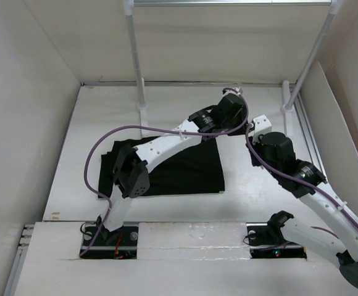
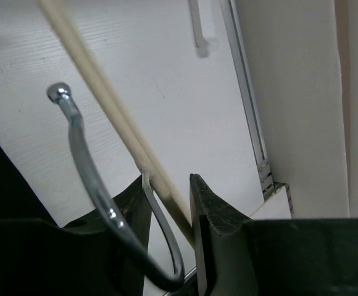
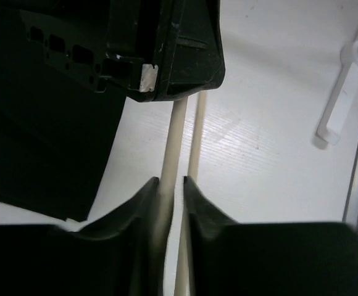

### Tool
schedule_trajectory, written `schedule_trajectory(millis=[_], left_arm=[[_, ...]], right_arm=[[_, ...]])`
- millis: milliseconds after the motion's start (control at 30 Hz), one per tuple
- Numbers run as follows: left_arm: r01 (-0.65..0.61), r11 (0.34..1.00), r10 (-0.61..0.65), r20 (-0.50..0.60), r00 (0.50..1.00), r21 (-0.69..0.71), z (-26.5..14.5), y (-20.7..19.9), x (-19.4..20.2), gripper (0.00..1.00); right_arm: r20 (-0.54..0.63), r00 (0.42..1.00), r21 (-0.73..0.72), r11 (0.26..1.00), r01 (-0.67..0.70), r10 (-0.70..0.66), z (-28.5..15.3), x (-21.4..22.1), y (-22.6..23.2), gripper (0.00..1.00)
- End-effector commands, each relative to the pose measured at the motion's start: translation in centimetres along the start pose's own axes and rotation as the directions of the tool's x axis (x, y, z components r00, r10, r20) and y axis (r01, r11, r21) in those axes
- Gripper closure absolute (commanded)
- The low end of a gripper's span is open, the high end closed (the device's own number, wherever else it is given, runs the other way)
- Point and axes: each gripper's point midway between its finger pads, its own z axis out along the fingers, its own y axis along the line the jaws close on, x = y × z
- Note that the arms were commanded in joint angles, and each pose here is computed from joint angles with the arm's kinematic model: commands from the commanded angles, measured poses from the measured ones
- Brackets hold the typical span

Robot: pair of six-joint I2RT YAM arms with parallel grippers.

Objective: Place the trousers on the hanger

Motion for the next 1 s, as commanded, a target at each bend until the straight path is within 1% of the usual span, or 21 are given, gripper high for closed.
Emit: schedule_trajectory(millis=[0,67,100,133,167,233,300,333,367,400,433,467,500,567,600,667,700,733,867,900,967], left_arm=[[-0.016,0.999,0.014,0.062,0.998,0.036,-2.7,-0.7,-1.4,1.00],[-0.001,0.998,-0.004,0.081,0.997,0.062,-2.8,-0.8,-1.3,1.00],[0.008,0.999,-0.011,0.066,0.998,0.053,-3.0,0.2,-0.3,1.00],[0.027,0.996,-0.035,0.083,0.996,0.090,-3.0,-0.4,-0.5,1.00],[0.041,0.995,-0.046,0.050,0.998,0.093,-2.8,0.7,0.6,1.00],[0.068,0.991,-0.071,0.026,0.997,0.118,-2.7,0.6,1.4,1.00],[0.077,0.991,-0.080,0.022,0.997,0.106,-2.2,1.4,1.5,1.00],[0.077,0.992,-0.080,0.021,0.997,0.101,-2.0,1.5,1.5,1.00],[0.073,0.992,-0.075,0.023,0.997,0.102,-2.0,1.5,1.5,1.00],[0.071,0.992,-0.074,0.025,0.997,0.102,-2.1,1.7,1.6,1.00],[0.067,0.991,-0.072,0.039,0.997,0.114,-2.2,1.5,1.3,1.00],[0.053,0.991,-0.060,0.055,0.997,0.119,-2.9,1.8,1.4,1.00],[0.052,0.990,-0.061,0.062,0.996,0.128,-2.9,1.6,1.2,1.00],[0.053,0.991,-0.060,0.057,0.997,0.122,-3.1,2.2,1.7,1.00],[0.055,0.992,-0.061,0.052,0.997,0.116,-3.0,2.5,2.0,1.00],[0.069,0.992,-0.073,0.031,0.997,0.107,-2.7,3.0,2.8,1.00],[0.078,0.991,-0.082,0.036,0.996,0.106,-2.6,3.3,2.5,1.00],[0.081,0.991,-0.085,0.032,0.996,0.109,-2.7,3.4,2.6,1.00],[0.085,0.992,-0.088,0.026,0.996,0.091,-2.9,4.2,3.2,1.00],[0.090,0.992,-0.092,0.026,0.995,0.087,-3.0,4.4,3.3,1.00],[0.103,0.991,-0.106,0.021,0.994,0.086,-3.1,5.0,4.0,1.00]], right_arm=[[0.039,0.999,-0.042,0.999,-0.028,0.030,-0.5,-0.9,0.8,0.69],[0.035,0.999,-0.067,0.997,-0.033,0.035,-0.7,-0.7,1.0,0.61],[0.035,0.998,-0.069,0.997,-0.040,0.042,-0.7,-0.6,0.9,0.61],[0.034,0.998,-0.090,0.995,-0.043,0.046,-0.8,-0.3,1.1,0.61],[0.029,0.998,-0.089,0.995,-0.052,0.055,-0.7,-0.1,0.9,0.61],[0.027,0.998,-0.111,0.992,-0.058,0.062,-0.5,0.3,1.2,0.64],[0.004,0.998,-0.107,0.992,-0.065,0.066,-0.2,1.2,1.1,0.64],[0.000,0.998,-0.102,0.992,-0.070,0.071,-0.2,1.2,0.9,0.62],[0.012,0.997,-0.111,0.991,-0.069,0.071,-0.6,0.7,0.9,0.57],[0.019,0.996,-0.097,0.992,-0.080,0.082,-0.7,0.2,0.3,0.55],[0.018,0.996,-0.113,0.990,-0.083,0.085,-1.1,-0.1,0.3,0.54],[0.058,0.993,-0.136,0.986,-0.092,0.100,-2.1,-1.9,-0.2,0.49],[0.059,0.993,-0.136,0.986,-0.092,0.100,-2.1,-1.9,-0.2,0.49],[0.082,0.992,-0.170,0.982,-0.083,0.098,-2.5,-3.0,-0.2,0.40],[0.069,0.993,-0.226,0.971,-0.083,0.101,-2.5,-3.0,0.5,0.38],[0.043,0.995,-0.257,0.963,-0.081,0.095,-2.4,-3.1,0.7,0.37],[0.040,0.995,-0.286,0.955,-0.079,0.094,-2.5,-3.1,1.0,0.37],[0.038,0.995,-0.278,0.957,-0.083,0.097,-2.6,-3.2,0.7,0.37],[0.081,0.989,-0.268,0.959,-0.094,0.120,-3.3,-4.3,-0.2,0.37],[0.082,0.989,-0.294,0.951,-0.092,0.121,-3.4,-4.6,0.1,0.37],[0.070,0.990,-0.314,0.944,-0.096,0.124,-3.1,-4.4,0.3,0.41]])
